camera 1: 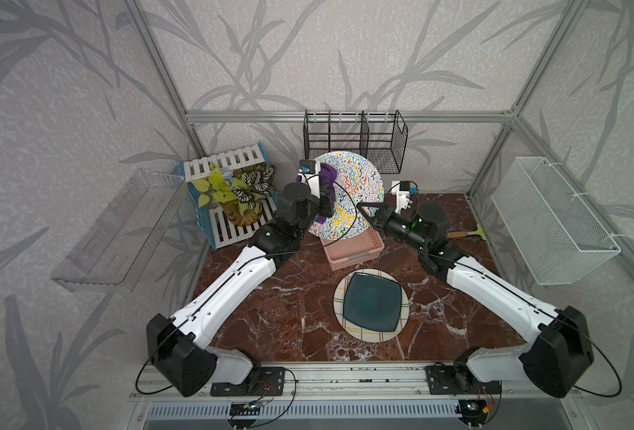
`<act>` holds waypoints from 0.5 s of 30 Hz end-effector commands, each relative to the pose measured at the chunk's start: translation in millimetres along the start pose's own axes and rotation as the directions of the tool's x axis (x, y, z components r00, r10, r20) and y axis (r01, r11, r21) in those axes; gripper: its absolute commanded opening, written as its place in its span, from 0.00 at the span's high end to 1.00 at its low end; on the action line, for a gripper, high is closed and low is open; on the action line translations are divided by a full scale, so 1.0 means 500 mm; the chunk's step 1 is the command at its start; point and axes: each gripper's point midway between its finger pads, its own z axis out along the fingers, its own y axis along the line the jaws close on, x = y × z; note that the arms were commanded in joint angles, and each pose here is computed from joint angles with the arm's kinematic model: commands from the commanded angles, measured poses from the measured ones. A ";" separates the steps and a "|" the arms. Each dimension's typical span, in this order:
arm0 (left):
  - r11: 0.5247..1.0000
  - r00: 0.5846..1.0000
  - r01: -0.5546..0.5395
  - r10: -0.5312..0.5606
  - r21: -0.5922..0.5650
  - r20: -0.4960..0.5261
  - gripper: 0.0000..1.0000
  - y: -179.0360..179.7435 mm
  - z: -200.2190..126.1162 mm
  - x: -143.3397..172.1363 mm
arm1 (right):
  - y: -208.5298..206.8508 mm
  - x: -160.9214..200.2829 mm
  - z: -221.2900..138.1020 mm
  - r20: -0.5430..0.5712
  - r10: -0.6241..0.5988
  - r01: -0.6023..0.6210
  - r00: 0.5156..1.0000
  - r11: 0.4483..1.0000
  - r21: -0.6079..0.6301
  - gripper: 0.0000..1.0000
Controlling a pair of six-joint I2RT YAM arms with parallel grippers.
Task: Wipe the wet plate dry
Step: Wipe the plate with towel.
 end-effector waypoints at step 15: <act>0.962 0.953 -0.115 0.177 0.249 -0.244 1.00 -0.108 0.069 0.125 | 0.241 0.016 -0.052 0.049 -0.229 0.233 0.972 0.917 -0.325 1.00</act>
